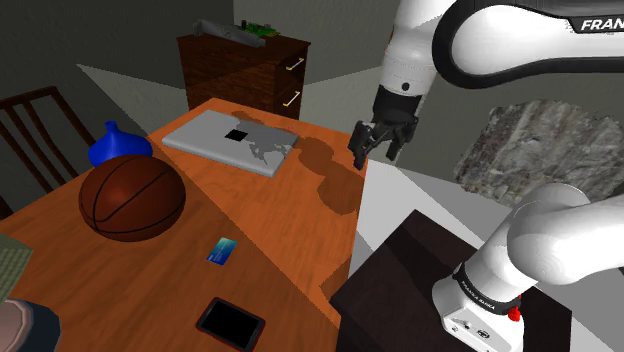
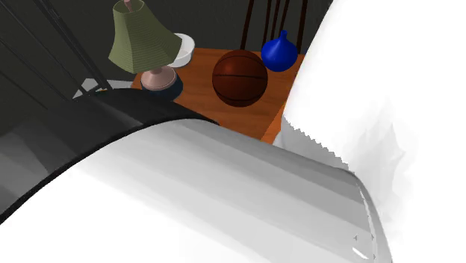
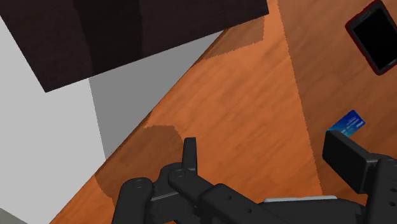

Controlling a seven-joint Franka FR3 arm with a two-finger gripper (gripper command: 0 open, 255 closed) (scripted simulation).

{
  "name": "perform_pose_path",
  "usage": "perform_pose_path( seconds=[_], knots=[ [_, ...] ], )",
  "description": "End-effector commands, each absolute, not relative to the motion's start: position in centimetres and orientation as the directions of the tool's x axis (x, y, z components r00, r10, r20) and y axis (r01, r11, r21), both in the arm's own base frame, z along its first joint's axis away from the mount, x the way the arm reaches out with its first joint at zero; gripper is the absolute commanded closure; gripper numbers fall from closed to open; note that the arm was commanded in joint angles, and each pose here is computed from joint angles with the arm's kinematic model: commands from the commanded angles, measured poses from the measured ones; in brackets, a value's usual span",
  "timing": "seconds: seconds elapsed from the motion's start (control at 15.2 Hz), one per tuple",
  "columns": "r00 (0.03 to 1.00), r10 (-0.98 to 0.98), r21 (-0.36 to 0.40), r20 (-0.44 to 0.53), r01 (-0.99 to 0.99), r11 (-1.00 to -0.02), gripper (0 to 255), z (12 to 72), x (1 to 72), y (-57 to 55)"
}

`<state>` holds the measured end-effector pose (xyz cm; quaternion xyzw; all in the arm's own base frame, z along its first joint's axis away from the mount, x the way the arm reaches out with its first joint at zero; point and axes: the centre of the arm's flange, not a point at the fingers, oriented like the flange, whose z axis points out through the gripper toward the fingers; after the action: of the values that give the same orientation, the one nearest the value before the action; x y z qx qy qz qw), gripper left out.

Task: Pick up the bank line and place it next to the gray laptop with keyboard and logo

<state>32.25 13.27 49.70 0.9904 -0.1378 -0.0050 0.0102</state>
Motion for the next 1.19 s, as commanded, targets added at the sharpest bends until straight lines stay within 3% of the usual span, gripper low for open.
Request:
perform_pose_path(
  seconds=[0.0, 1.12],
  knots=[
    [0.948, -0.320, 0.024, 0.002, -0.320, -0.947, 0, 47.7, 33.1, 15.3],
    [0.761, -0.645, 0.040, 0.074, -0.648, -0.760, 0, 32.4, 42.8, 28.8]
  ],
)
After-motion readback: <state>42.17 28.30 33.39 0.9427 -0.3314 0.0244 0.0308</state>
